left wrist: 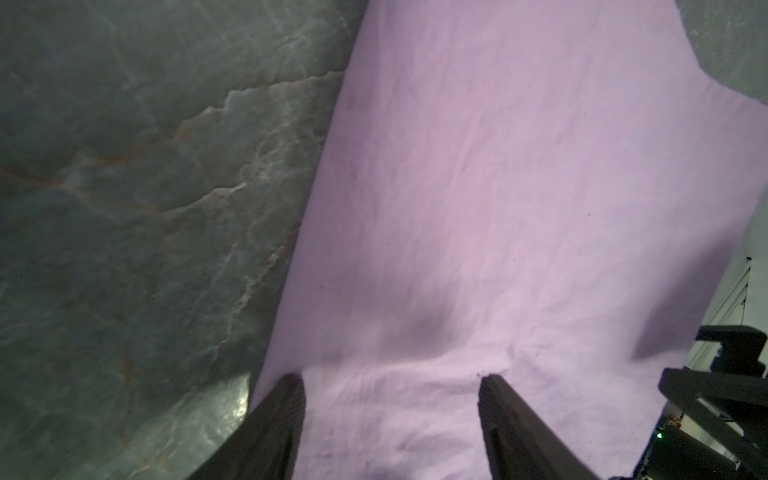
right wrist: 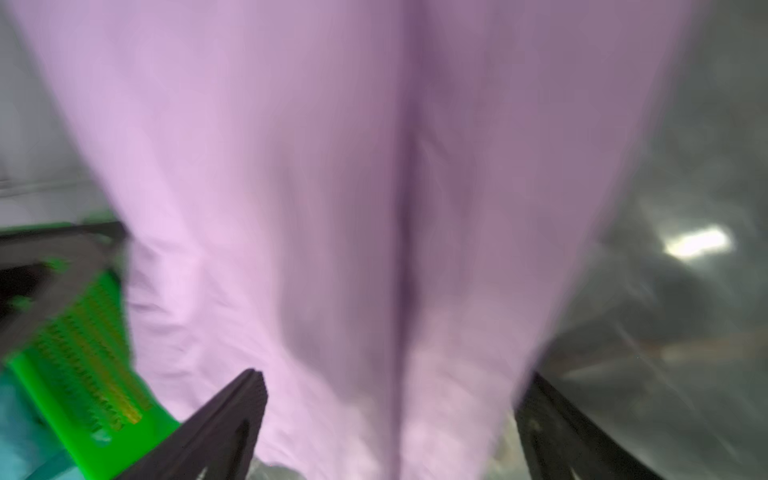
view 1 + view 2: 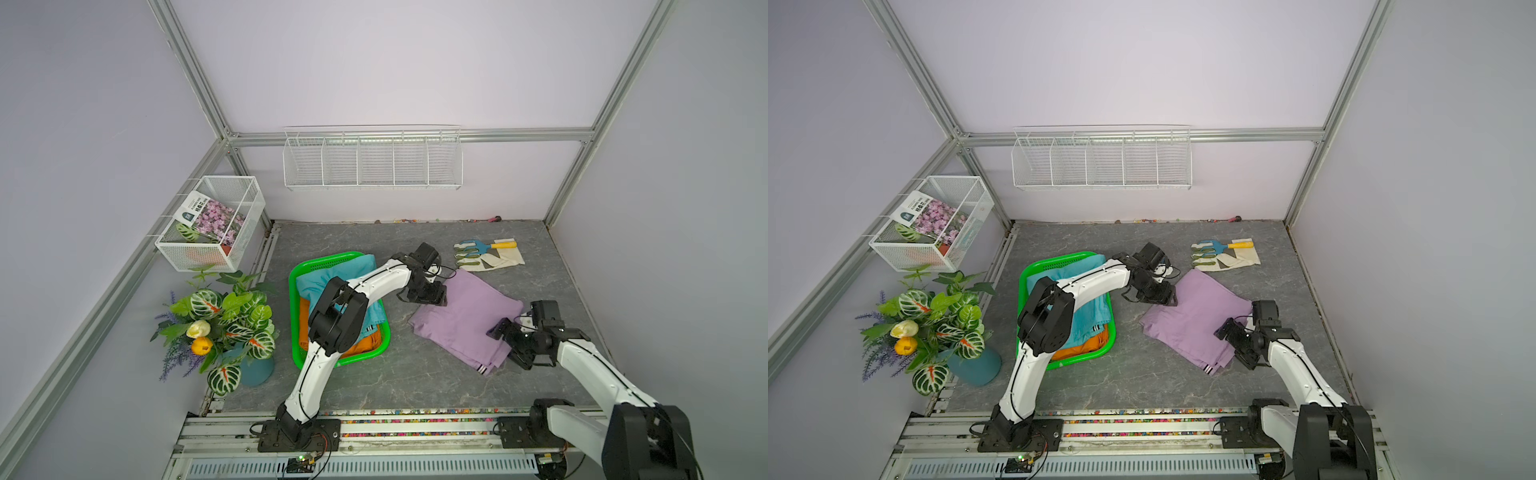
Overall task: Put the folded long pants in the basket
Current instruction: Pick up the long pant at the center of the board, then place the long pant in the basket, then adjust the long pant in the basket, then move the basket to the center of the board.
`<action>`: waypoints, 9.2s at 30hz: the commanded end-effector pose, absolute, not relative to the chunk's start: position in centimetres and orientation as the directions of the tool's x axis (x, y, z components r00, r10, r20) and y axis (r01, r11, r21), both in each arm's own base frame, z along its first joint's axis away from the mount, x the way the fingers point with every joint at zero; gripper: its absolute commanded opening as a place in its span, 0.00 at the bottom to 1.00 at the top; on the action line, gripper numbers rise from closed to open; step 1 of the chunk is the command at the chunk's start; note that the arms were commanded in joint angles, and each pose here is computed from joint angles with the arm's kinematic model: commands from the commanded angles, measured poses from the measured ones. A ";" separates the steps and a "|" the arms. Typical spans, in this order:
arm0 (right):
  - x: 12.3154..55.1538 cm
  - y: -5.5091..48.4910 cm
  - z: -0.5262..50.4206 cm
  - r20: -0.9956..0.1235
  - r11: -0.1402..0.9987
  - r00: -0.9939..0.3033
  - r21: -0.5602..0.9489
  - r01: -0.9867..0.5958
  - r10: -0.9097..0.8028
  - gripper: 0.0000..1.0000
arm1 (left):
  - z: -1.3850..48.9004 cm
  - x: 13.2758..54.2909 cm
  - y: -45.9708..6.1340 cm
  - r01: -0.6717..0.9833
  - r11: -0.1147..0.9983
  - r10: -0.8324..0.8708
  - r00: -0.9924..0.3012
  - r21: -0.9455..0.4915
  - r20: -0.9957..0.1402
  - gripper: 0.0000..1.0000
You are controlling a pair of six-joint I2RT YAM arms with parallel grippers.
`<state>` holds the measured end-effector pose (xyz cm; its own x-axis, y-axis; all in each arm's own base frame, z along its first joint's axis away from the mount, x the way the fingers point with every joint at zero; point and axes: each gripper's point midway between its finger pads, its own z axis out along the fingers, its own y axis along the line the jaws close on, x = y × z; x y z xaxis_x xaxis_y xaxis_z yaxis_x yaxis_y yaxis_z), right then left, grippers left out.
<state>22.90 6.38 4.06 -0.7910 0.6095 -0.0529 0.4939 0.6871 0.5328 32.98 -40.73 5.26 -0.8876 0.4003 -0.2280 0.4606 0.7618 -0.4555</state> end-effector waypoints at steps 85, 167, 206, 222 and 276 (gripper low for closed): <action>27.6 5.3 6.0 -0.133 0.810 -0.884 0.479 0.338 0.448 0.00 | 10.0 31.5 -45.5 0.395 0.618 0.338 -0.914 -0.680 -0.224 0.00; 35.1 46.2 21.2 -0.502 0.647 -0.833 0.559 -0.518 -0.234 0.59 | 22.1 35.0 -7.7 -0.253 0.923 -0.380 -0.722 -0.290 -0.579 0.73; 35.3 45.0 7.0 -0.251 0.827 -0.955 0.496 -0.265 -0.156 0.00 | 7.5 34.3 -8.9 -0.387 0.878 -0.471 -0.804 -0.283 -0.362 0.00; 36.1 45.9 10.5 -0.298 0.721 -0.943 0.621 -0.309 -0.147 0.00 | 7.3 34.7 -11.2 -0.327 0.901 -0.411 -0.853 -0.285 -0.321 0.00; 36.4 37.6 12.1 -0.226 0.507 -0.974 0.839 -0.200 -0.010 0.00 | 27.2 34.9 -15.3 0.055 0.842 -0.375 -0.656 -0.537 -0.655 0.04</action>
